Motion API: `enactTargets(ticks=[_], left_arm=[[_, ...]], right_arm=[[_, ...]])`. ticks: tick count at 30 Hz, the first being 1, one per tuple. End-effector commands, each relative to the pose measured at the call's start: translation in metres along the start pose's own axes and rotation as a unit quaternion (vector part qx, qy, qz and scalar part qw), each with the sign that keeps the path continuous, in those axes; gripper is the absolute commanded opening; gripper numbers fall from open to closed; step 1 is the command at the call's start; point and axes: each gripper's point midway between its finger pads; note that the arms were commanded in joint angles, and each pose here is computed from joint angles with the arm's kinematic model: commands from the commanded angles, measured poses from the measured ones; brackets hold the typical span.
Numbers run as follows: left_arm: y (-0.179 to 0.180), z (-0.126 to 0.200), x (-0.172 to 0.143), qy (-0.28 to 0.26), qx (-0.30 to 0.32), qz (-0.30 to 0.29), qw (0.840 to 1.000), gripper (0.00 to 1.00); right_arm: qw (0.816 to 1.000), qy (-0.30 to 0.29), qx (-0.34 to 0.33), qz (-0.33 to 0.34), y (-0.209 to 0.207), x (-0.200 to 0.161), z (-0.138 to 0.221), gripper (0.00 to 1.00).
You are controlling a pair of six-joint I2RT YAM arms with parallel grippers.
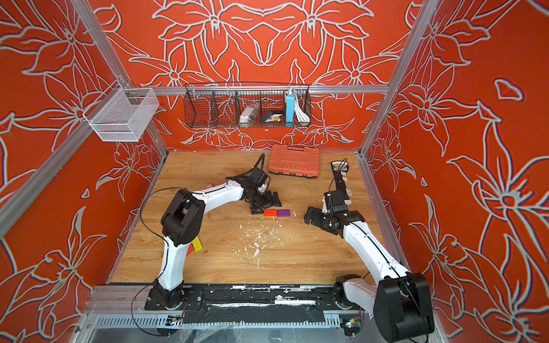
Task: Assemble the letter c with building blocks
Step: Assemble the building block at the center of the board.
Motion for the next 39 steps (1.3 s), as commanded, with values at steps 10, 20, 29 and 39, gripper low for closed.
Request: enactTargets(ticks=[10,20,29,39], left_arm=[[-0.006,-0.007,0.003,0.009,-0.004,0.0,1.0,0.98],[-0.01,-0.008,0.0,0.012,-0.007,0.0,1.0,0.98],[-0.013,-0.008,0.0,0.011,-0.009,0.001,1.0,0.98],[-0.008,0.008,0.005,-0.004,0.002,-0.004,1.0,0.98]], right_arm=[[1.0,-0.005,0.002,0.001,0.0,0.002,0.002,0.98],[1.0,-0.005,0.003,0.0,0.0,0.002,0.002,0.98],[1.0,-0.006,0.002,0.0,0.0,0.003,0.002,0.98],[1.0,-0.007,0.003,0.002,0.0,0.003,0.003,0.98]])
Point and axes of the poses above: each gripper's point midway between its finger pads, its own z axis back along the fingers, its own y axis along the line the jaws close on, x = y × z, and after that the axes turned 10 degrees about -z, right-handed
